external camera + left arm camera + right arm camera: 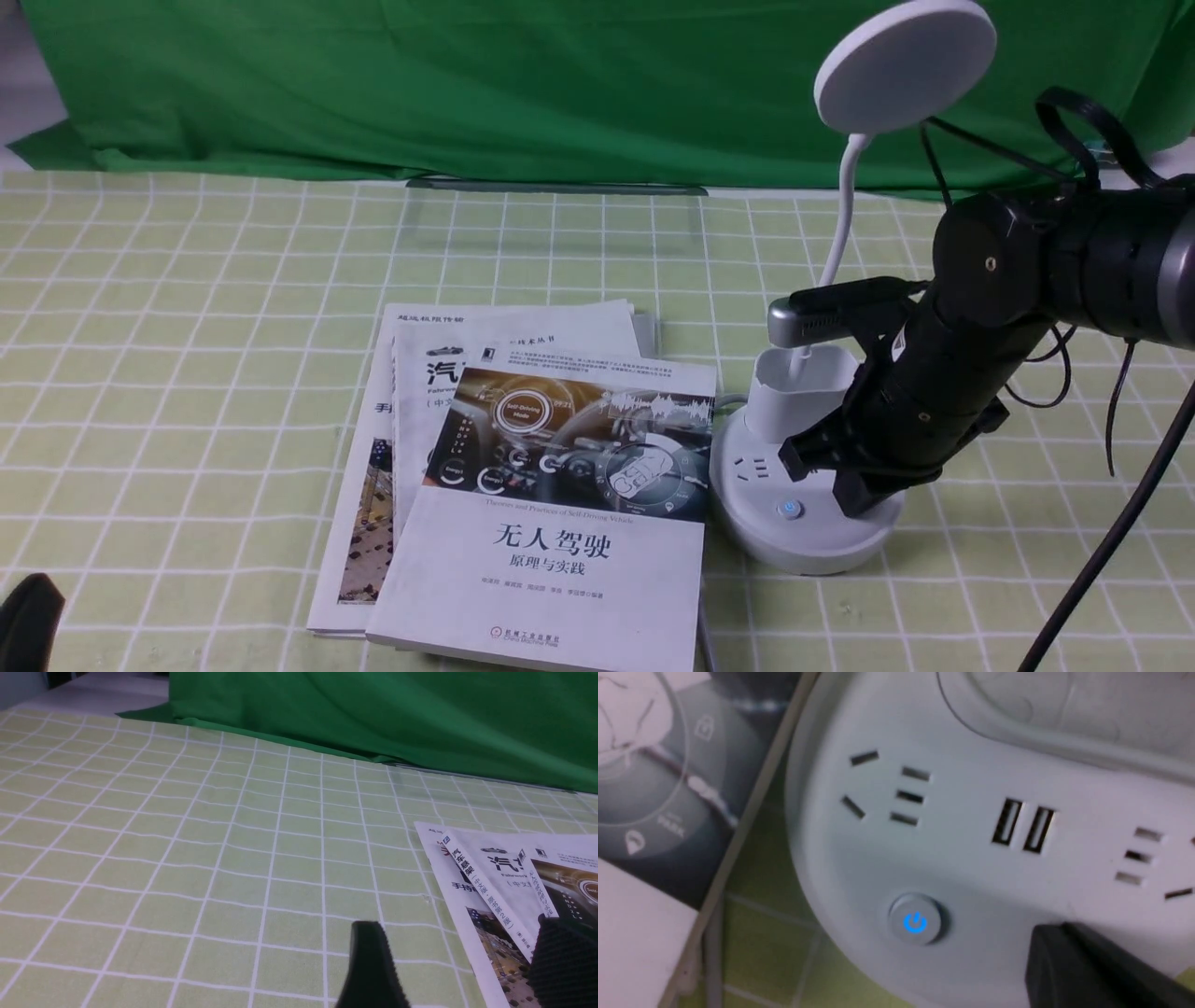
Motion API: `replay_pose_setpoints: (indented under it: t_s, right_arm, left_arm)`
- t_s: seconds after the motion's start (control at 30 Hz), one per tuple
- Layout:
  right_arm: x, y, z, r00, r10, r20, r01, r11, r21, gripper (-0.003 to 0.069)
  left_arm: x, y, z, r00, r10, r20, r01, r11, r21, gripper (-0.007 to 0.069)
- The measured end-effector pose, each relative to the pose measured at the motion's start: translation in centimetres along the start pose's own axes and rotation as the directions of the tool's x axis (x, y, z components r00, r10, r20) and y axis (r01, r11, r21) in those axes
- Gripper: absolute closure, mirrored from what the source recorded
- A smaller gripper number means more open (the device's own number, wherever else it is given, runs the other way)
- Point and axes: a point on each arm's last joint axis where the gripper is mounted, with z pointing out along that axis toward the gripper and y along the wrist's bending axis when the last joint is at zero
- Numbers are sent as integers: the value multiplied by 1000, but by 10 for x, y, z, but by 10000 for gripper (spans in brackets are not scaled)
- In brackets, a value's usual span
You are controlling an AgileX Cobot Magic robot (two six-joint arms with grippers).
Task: Turn off the desk lamp on the green coffee tablecloth by hand.
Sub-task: 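Press the power button on the lamp base to turn the lamp off with the right gripper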
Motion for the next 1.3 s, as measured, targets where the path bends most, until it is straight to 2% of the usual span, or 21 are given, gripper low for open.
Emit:
replay_pose_setpoints:
  t_s: [0.37,0.57,0.73,0.97,1.07,1.3]
  right_arm:
    - [6,3,-44,991,3,134,-4,1000,5,614]
    - [3,2,-28,995,8,96,-9,1000,3,614]
    - [1,0,2,1000,15,-1,-15,1000,3,613]
    - [-1,0,4,1000,14,-2,-14,1000,3,613]
    - [0,0,0,1000,12,6,-12,1000,4,613]
    - [19,3,-45,994,3,107,-4,1000,5,613]
  left_arm:
    - [0,0,0,1000,0,0,0,1000,0,215]
    - [0,0,0,1000,0,0,0,1000,0,215]
    - [0,0,0,1000,0,0,0,1000,0,215]
    - [0,0,0,1000,0,0,0,1000,0,215]
    - [0,0,0,1000,0,0,0,1000,0,215]
    - [0,0,0,1000,0,0,0,1000,0,215]
